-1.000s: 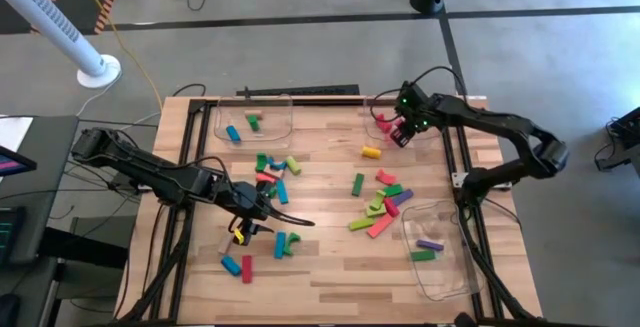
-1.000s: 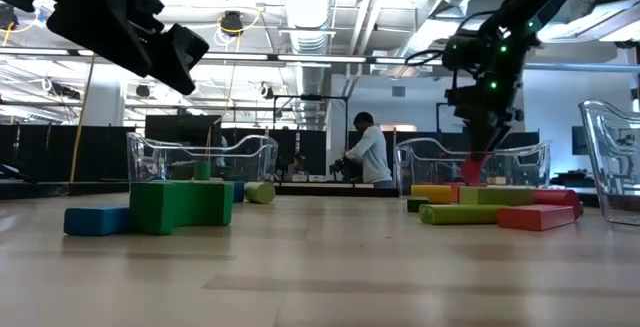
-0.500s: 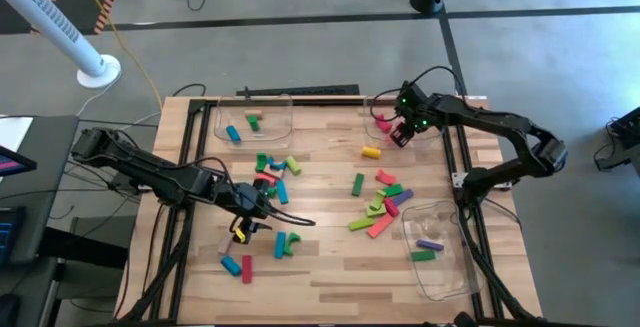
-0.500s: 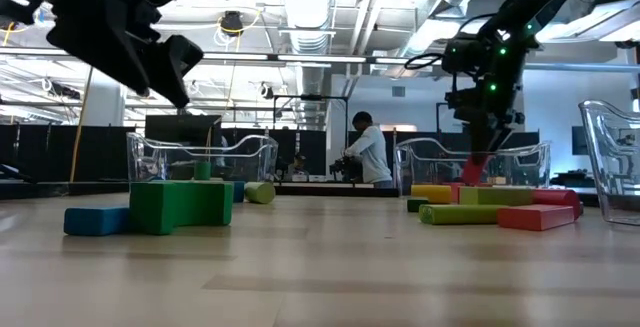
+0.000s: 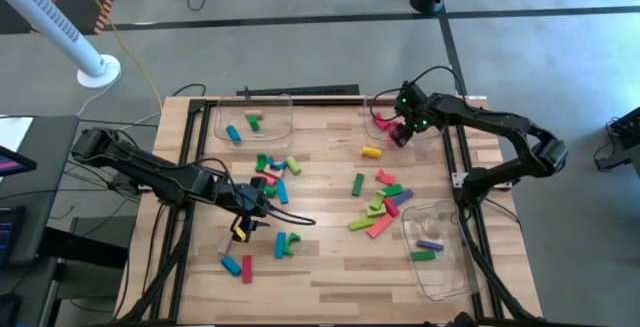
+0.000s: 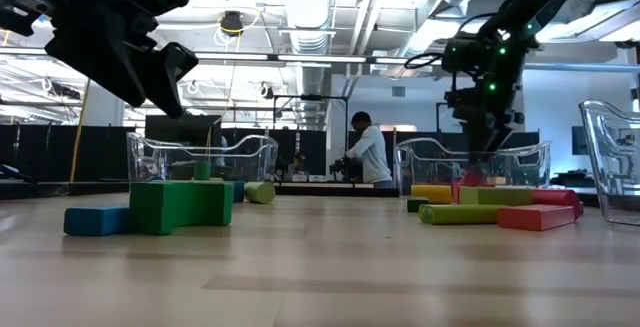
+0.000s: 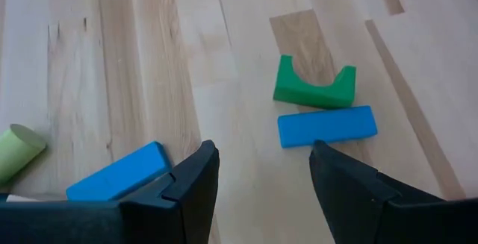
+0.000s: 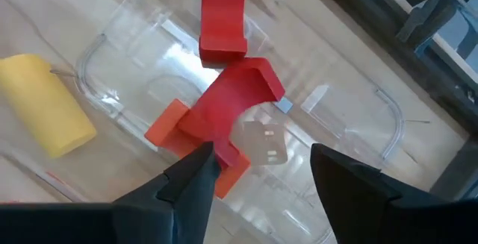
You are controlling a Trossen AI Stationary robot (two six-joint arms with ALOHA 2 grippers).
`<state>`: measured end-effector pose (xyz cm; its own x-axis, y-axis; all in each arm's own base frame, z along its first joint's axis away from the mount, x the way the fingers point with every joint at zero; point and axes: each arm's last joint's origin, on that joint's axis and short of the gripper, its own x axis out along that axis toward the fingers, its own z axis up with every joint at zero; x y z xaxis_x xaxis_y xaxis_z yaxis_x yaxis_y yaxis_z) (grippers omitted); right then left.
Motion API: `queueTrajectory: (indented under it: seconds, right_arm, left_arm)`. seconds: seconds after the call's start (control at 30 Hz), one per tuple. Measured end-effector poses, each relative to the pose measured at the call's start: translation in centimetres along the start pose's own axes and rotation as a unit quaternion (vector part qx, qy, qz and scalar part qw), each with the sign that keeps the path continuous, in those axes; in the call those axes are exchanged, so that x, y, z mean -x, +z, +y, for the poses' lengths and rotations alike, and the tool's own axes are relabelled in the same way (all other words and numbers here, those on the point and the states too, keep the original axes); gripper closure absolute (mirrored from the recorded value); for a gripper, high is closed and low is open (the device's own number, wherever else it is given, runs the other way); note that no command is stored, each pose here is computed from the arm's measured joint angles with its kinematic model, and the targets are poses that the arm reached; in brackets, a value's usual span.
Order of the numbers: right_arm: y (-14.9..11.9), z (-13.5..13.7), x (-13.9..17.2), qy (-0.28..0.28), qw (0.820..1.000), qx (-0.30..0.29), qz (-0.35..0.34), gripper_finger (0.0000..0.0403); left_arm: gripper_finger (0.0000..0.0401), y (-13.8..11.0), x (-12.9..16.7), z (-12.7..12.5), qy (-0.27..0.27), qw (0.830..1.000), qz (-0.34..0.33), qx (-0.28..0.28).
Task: Sort blocks by size
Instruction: Put the blue rectangular block into the bottom transparent bin
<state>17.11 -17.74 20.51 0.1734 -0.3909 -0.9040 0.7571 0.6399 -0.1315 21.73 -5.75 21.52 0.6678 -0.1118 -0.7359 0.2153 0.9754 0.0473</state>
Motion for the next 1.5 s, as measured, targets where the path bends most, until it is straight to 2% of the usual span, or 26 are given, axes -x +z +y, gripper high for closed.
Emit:
queueTrajectory:
  seconds: [0.23, 0.37, 0.53, 0.73, 1.23, 1.5]
  right_arm:
    - [0.2, 0.0, 1.2, 0.002, 0.999, -0.005, -0.034, 0.0153]
    - [0.2, 0.2, 2.7, 0.008, 0.997, -0.005, -0.073, 0.0153]
    - [0.0, 1.2, 4.7, 0.024, 0.993, 0.010, -0.118, 0.0153]
    - [-0.6, 2.8, 6.6, 0.053, 0.986, 0.034, -0.152, 0.0153]
    - [-3.5, 10.0, 9.8, 0.168, 0.959, 0.145, -0.177, 0.0154]
    - [-6.0, 14.0, 11.3, 0.233, 0.933, 0.208, -0.178, 0.0154]
  left_arm:
    - [0.0202, 0.0, 0.0, 0.0, 0.001, 1.000, 0.002, -0.007]
    - [0.0202, -0.1, 0.0, 0.1, 0.022, 0.999, 0.008, -0.022]
    - [0.0202, -0.2, 0.0, 0.4, 0.061, 0.997, 0.011, -0.043]
    - [0.0202, -0.2, 0.0, 0.7, 0.069, 0.997, 0.014, -0.039]
    - [0.0202, -0.5, 0.0, 0.7, 0.070, 0.997, 0.030, -0.029]
    - [0.0202, -0.4, 0.0, 0.7, 0.069, 0.996, 0.025, -0.053]
